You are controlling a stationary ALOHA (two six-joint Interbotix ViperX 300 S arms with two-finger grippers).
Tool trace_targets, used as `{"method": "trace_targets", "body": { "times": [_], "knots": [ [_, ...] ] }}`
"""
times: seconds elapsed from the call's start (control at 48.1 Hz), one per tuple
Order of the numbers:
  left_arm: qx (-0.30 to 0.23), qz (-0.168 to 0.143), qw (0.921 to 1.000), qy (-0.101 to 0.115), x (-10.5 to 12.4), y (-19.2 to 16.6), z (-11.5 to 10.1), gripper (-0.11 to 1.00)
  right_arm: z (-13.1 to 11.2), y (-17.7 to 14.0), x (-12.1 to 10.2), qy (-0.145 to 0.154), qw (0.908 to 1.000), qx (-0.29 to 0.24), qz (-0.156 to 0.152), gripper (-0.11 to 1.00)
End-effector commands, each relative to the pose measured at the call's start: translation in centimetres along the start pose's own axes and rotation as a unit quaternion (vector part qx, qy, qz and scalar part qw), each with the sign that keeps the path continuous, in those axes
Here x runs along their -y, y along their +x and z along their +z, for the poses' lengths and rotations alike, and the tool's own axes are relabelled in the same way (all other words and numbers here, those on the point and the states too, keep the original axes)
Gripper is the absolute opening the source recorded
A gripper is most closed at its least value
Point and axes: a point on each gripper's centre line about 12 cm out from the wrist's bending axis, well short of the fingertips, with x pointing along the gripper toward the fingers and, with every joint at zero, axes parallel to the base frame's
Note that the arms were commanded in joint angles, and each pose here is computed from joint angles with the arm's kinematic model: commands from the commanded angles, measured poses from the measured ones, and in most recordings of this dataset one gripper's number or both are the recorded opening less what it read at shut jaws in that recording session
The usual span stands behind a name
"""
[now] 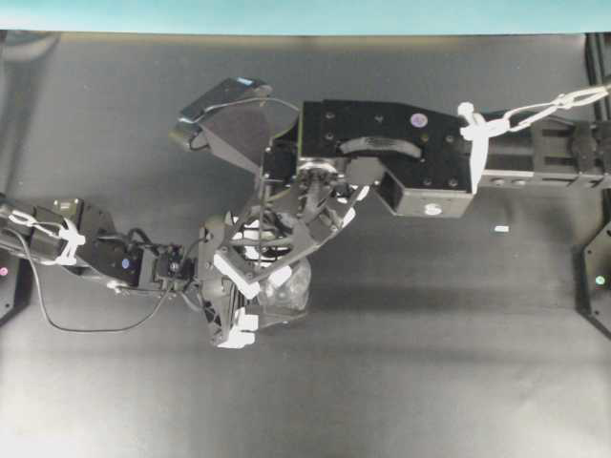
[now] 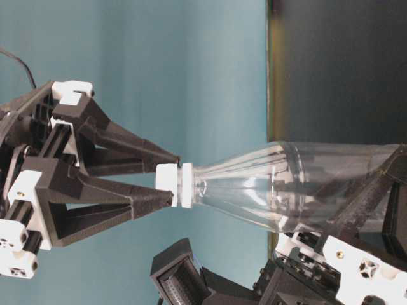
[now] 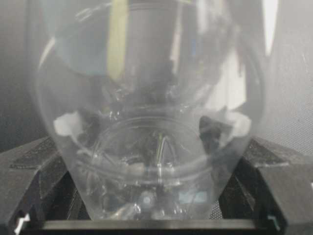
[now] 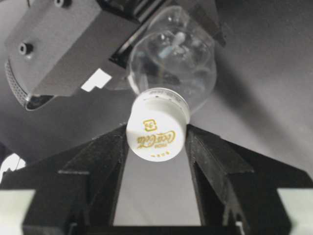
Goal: Open the bottle cap by holding the bottle with the left arm and twisting the cap with the right arm.
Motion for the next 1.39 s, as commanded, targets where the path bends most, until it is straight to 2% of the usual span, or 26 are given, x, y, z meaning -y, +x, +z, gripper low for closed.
{"method": "trace_targets", "body": {
  "times": [0.0,0.187,0.249,0.312,0.457,0.561,0.686,0.852,0.915,1.06,1.206,1.226,1.309,1.372],
  "knots": [
    [0.004,-0.002,1.0,0.002,0.1,0.0,0.2,0.82,0.2,0.0,0.2,-0.018,0.9998,-0.001,-0.002,0.37],
    [0.005,-0.002,1.0,0.002,0.2,0.0,0.3,0.82,0.2,-0.1,0.4,-0.057,0.9983,-0.005,-0.006,0.37],
    [0.004,-0.002,1.0,0.001,0.1,0.0,0.3,0.82,0.2,-0.1,0.4,-0.086,0.9963,-0.008,-0.008,0.37],
    [0.006,-0.002,1.0,0.002,0.2,0.1,0.4,0.82,0.1,-0.1,0.5,-0.129,0.9915,-0.012,-0.011,0.37],
    [0.007,-0.002,1.0,0.001,0.1,0.1,0.4,0.82,0.1,-0.1,0.5,-0.216,0.9763,-0.015,-0.01,0.37],
    [0.007,-0.002,1.0,0.002,0.2,0.1,0.4,0.82,0.1,-0.2,0.5,-0.272,0.962,-0.015,-0.009,0.37],
    [0.006,-0.003,1.0,0.002,0.2,0.1,0.3,0.82,-0.1,-0.1,0.3,-0.343,0.9392,-0.016,-0.007,0.37],
    [0.008,-0.005,0.9999,0.006,0.4,0.1,0.4,0.82,-0.1,0.1,-0.2,-0.432,0.9019,0.001,-0.001,0.37],
    [0.007,-0.006,0.9999,0.006,0.5,0.1,0.4,0.82,-0.1,0.2,-0.5,-0.475,0.8799,0.014,0.003,0.37],
    [0.005,-0.009,0.9999,0.005,0.7,0.0,0.3,0.82,-0.3,0.5,-0.4,-0.555,0.8313,0.023,0.003,0.37],
    [0.003,-0.017,0.9998,0.004,1.3,0.0,0.2,0.82,-0.8,0.9,0.3,-0.636,0.7712,0.015,-0.001,0.37],
    [0.003,-0.017,0.9998,0.004,1.4,0.0,0.1,0.82,-0.9,1.0,0.4,-0.651,0.759,0.015,-0.002,0.37],
    [0.003,-0.019,0.9998,0.004,1.5,0.0,0.2,0.82,-1.1,1.1,0.6,-0.683,0.7299,0.016,-0.002,0.37],
    [0.006,-0.018,0.9998,0.004,1.5,0.0,0.3,0.82,-1.1,1.1,0.7,-0.701,0.7129,0.017,-0.003,0.37]
  ]
}}
